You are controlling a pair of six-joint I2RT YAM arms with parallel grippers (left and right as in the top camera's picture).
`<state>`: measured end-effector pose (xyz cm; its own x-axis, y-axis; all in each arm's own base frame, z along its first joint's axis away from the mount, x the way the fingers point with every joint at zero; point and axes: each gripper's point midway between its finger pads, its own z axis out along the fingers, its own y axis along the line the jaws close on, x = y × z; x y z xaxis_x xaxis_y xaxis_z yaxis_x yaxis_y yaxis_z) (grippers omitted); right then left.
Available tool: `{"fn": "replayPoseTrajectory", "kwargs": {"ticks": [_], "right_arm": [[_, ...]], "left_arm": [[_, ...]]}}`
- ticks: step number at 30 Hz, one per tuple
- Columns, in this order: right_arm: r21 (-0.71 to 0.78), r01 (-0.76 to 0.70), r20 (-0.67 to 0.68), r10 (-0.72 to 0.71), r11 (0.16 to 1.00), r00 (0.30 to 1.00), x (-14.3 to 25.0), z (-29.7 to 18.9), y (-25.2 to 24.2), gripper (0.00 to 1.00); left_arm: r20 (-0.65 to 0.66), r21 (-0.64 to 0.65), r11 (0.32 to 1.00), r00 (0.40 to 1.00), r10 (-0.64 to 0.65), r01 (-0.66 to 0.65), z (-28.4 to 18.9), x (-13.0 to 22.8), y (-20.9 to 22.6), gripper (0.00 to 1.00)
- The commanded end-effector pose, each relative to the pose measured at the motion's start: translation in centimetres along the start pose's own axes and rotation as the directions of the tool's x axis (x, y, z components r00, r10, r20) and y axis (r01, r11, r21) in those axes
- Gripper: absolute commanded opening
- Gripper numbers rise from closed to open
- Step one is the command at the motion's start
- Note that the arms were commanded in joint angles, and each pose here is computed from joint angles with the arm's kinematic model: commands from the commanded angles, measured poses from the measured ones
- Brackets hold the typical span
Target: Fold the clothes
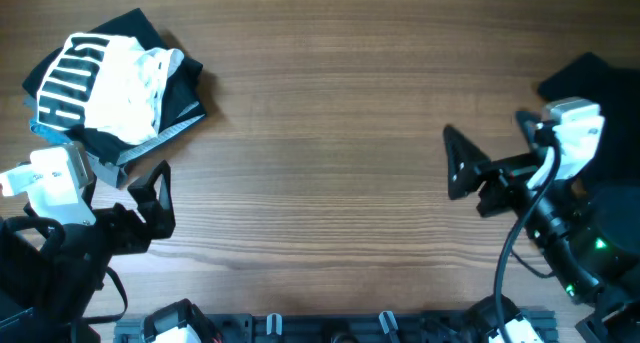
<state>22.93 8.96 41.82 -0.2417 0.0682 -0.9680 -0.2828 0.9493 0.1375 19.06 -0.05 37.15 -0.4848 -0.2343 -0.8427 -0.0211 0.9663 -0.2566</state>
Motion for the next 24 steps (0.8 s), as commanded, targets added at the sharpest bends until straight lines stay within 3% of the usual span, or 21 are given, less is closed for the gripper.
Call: {"fn": "replayPoseTrajectory", "kwargs": {"ticks": [1, 3, 12, 24], "right_arm": [[0.093, 0.161, 0.051, -0.166, 0.983, 0.985, 0.9, 0.3, -2.0, 1.00], [0.111, 0.150, 0.066, -0.158, 0.982, 0.985, 2.2, 0.8, -2.7, 1.00], [-0.065, 0.137, 0.069, -0.132, 0.988, 0.989, 16.2, 2.7, -2.7, 1.00], [-0.077, 0.151, 0.192, -0.134, 0.986, 0.972, 21.9, 4.4, -3.3, 1.00]], "left_arm": [[-0.004, 0.008, 1.000, 1.000, 0.019, -0.019, 0.1, 0.1, -0.1, 1.00], [-0.004, 0.008, 1.000, 1.000, 0.019, -0.019, 0.1, 0.1, -0.1, 1.00], [-0.004, 0.008, 1.000, 1.000, 0.019, -0.019, 0.1, 0.1, -0.1, 1.00], [-0.004, 0.008, 1.000, 1.000, 0.020, -0.020, 0.1, 0.1, -0.1, 1.00]]}}
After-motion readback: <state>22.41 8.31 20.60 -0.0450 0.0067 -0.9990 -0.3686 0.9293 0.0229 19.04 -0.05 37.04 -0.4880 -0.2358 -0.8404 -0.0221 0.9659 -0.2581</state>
